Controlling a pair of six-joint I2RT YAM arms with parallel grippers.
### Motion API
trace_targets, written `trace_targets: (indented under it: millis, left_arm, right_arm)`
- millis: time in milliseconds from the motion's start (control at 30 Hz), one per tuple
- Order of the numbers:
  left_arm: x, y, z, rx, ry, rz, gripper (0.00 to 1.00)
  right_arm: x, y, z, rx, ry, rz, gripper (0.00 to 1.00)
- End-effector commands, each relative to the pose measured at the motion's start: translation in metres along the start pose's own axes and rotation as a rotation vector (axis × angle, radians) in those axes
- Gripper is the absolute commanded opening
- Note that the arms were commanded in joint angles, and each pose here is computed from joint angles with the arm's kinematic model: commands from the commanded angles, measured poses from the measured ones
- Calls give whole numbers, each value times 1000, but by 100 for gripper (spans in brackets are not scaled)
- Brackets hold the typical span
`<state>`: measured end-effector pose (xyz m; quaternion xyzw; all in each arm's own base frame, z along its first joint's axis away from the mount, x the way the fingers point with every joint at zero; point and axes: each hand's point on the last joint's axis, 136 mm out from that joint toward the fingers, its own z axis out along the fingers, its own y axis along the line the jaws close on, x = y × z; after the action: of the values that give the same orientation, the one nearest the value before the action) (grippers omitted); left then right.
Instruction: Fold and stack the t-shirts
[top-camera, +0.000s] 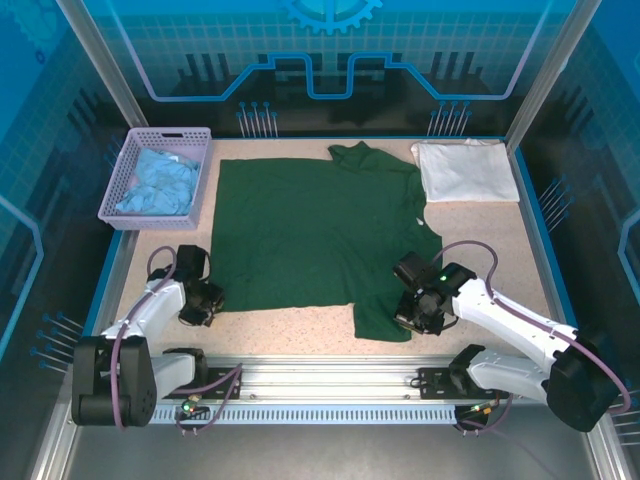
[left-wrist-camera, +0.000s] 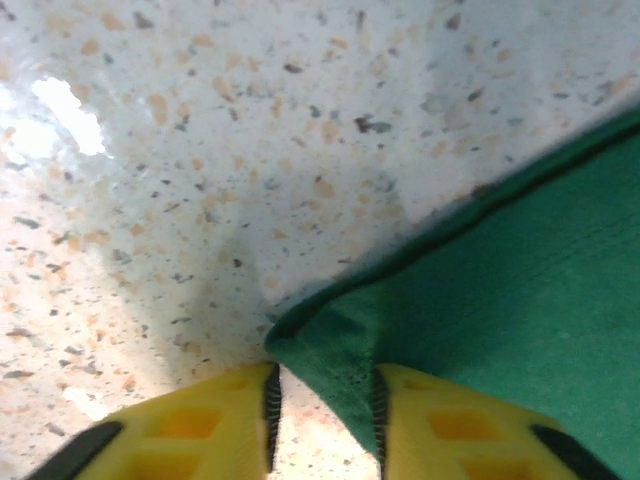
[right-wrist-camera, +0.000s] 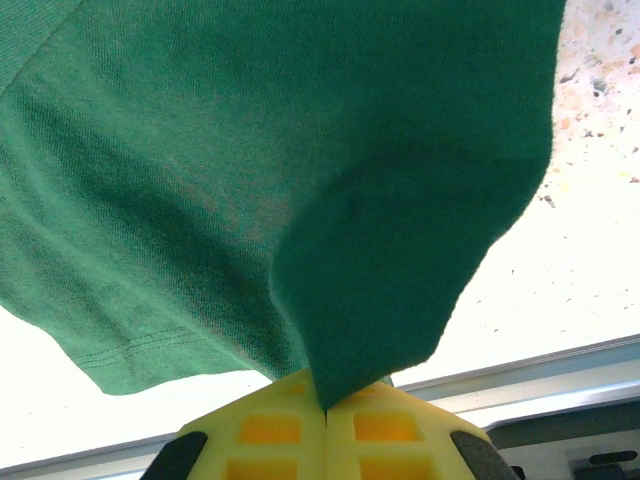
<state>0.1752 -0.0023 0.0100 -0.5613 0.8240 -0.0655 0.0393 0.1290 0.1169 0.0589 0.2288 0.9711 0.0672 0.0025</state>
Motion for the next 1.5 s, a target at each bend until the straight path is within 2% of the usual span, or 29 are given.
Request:
trace_targets:
  millis: [0,267,500,667,933,1167,1467]
  left_arm:
    - [-6,-5,6,11,-17,-7,22]
    - [-12,-16,10,13,-19,15,0]
    - [-14,-24,-6,62,-43,64,0]
    - [-19,-36,-33,147,-98,86,0]
    - [-26,-59,-57,207,-119,116,0]
    - [-40,-98,-75,261,-133,122,0]
    - [-70,-138,-70,216,-168,112,0]
  right_arm:
    - [3,-4,-3,17,-6,-22,1]
    - [2,-9,-5,31,-21,-21,0]
    - [-2,-18,-14,51,-63,-28,0]
    - [-16,-11,-39,18,-154,-51,0]
    - [-31,6,-55,-23,-177,-69,0]
    - [-78,37,-83,-120,-227,-34,0]
    - [-160,77,-82,-157,-199,32,0]
